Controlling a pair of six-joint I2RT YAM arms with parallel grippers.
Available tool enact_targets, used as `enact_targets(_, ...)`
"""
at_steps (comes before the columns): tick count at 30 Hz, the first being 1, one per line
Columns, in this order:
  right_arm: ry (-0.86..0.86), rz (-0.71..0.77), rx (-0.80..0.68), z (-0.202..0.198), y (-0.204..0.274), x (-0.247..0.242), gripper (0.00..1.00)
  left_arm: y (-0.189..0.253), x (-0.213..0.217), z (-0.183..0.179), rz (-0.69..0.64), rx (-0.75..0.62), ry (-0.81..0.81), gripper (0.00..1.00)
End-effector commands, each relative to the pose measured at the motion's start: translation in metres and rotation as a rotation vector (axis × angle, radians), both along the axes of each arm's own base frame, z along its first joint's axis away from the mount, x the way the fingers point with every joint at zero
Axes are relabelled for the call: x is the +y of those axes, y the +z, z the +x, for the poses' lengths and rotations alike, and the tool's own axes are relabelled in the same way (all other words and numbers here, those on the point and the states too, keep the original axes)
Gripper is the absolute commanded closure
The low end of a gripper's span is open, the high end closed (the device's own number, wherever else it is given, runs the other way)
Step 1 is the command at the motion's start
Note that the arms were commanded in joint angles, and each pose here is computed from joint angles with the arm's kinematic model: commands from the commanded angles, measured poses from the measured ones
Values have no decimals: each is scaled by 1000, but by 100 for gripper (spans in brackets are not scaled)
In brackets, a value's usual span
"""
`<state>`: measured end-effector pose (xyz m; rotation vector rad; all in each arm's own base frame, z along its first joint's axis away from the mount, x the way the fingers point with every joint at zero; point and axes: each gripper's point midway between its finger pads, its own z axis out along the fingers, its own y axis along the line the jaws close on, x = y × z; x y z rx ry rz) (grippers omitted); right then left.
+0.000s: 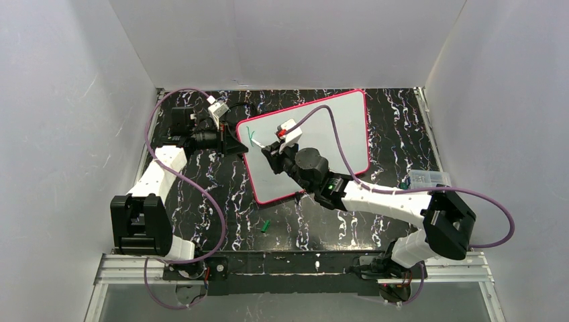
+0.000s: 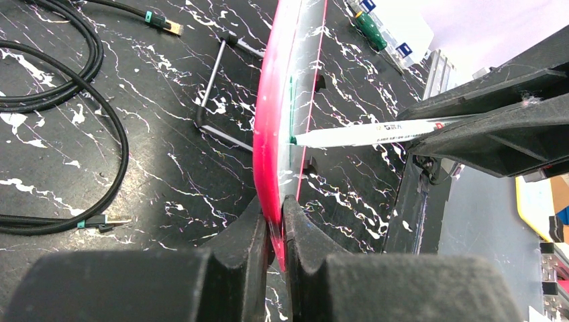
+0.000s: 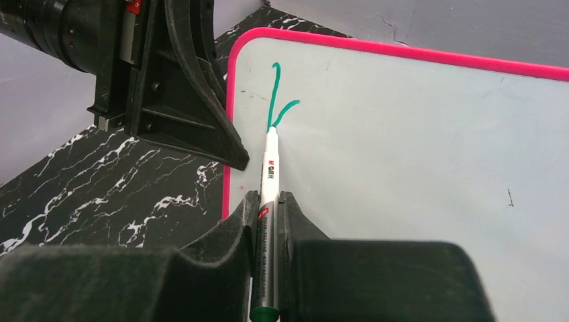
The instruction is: Write a sentence on the whiteboard
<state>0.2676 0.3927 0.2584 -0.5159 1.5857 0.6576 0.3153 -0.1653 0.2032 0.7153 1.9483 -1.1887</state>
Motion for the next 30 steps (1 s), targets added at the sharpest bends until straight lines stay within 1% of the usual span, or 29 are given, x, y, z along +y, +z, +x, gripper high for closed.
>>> enact_targets(1,-65,-7,5,4,-3,-13,99,8,2,-2,40,-69,1,100)
enact_targets(16,-99,-34,25,1,-14,-32,99,8,2,-1,44,-75,5,100)
enact_targets(19,-74,-17,19,-2,-8,-28,99,7,2,-1,49,-72,7,100)
enact_targets(24,-8,22,-17,-19,10,-26,99,3,5,1,71,-72,23,100)
enact_targets(30,-70,35,-42,-14,21,-38,99,4,5,1,71,-77,23,100)
